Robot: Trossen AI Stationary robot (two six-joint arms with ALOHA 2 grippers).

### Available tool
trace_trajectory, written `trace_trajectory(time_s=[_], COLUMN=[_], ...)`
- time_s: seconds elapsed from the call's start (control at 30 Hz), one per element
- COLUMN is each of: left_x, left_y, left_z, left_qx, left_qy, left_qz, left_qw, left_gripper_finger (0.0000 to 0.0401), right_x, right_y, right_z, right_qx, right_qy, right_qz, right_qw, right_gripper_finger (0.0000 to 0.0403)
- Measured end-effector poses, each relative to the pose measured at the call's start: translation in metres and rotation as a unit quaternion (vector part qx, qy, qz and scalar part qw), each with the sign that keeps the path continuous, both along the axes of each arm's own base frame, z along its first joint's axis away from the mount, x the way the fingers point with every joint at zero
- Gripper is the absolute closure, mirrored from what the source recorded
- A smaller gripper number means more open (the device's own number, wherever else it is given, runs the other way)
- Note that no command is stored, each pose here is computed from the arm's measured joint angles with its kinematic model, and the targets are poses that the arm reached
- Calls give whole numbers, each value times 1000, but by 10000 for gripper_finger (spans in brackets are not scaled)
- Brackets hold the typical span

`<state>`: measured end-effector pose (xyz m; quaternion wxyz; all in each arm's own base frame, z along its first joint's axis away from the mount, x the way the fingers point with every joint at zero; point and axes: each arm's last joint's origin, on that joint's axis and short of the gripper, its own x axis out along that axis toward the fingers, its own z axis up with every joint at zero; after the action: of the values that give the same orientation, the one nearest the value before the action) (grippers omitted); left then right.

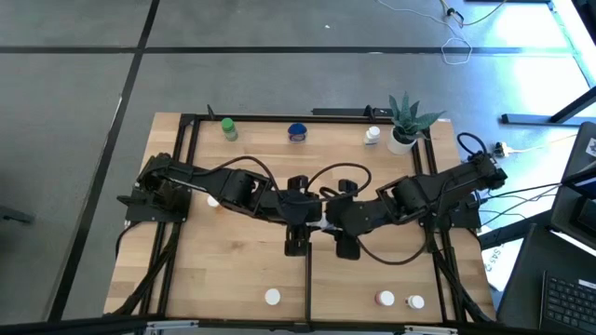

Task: Pick and place medicine bottles onto shelf by color
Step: Put the bottom left white pill bottle onto the shelf

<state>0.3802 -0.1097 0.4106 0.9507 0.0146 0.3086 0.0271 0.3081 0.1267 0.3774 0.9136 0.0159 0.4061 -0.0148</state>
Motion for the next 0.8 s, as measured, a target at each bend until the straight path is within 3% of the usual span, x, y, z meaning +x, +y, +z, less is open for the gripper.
trace_trajectory(time_s=[0.8], left_x=[-1], left_y=[0], left_z=[-2], left_qx=[4], left_qy=[11], left_qz=[0], left_qw=[1000], left_gripper_finger=[236], right_x=[2], right_y=[1], right_z=[3], right_qx=[6], right_qy=[-21], right_qz=[-2], right_qw=[1000], right_gripper_finger=[196])
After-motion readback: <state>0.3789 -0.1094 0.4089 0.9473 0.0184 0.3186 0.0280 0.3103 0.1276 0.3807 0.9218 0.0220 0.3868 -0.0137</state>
